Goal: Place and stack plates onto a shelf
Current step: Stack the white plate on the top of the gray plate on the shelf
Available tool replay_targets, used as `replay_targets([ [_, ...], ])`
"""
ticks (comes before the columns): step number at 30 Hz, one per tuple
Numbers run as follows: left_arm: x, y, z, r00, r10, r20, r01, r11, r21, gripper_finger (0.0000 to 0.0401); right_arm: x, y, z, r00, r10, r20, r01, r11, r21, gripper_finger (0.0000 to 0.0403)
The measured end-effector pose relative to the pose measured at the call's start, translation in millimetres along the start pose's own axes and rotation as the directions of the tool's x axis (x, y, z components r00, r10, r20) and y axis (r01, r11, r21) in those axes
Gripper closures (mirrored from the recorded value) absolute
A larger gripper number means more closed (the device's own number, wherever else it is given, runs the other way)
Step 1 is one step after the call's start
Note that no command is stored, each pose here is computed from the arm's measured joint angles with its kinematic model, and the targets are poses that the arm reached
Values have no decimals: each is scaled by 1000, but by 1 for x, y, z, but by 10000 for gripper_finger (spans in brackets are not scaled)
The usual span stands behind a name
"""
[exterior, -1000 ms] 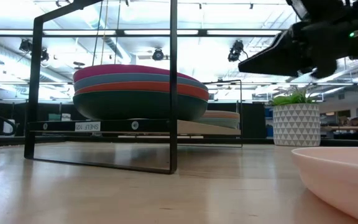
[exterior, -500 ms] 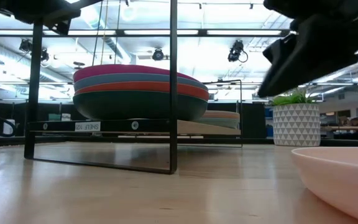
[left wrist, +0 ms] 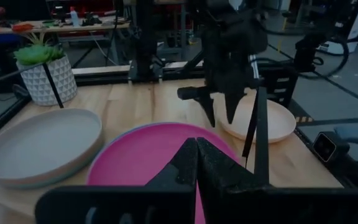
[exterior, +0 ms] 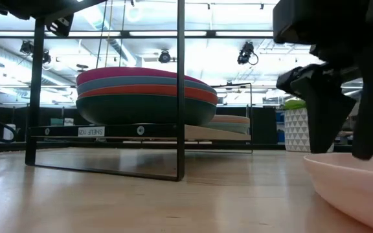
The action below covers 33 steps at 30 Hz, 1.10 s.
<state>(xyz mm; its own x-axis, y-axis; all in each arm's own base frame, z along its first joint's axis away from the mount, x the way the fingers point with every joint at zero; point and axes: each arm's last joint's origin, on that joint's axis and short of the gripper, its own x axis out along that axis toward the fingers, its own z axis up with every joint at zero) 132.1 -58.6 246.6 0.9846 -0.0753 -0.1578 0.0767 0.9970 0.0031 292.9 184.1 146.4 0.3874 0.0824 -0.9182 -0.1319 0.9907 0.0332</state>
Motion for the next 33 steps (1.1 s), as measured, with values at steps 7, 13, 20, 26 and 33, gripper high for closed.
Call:
replay_targets([
  [7,0,0,0,1000,0,-3,0,999,-50,394,14,1,5,991,-1,-133,-7,999,-54,225],
  [13,0,0,0,1000,0,0,0,991,-133,394,16,-2,6,985,38,-168,-52,995,-83,303],
  [20,0,0,2,1000,-1,21,5,983,-186,394,3,-10,9,975,78,-207,-105,987,-120,389],
  [26,0,0,2,1000,-1,20,5,981,-194,394,-45,-31,32,974,-58,-217,-3,963,-270,380],
  [33,0,0,2,1000,-1,21,5,983,-186,394,-100,-89,83,978,-180,-109,122,908,-402,388],
])
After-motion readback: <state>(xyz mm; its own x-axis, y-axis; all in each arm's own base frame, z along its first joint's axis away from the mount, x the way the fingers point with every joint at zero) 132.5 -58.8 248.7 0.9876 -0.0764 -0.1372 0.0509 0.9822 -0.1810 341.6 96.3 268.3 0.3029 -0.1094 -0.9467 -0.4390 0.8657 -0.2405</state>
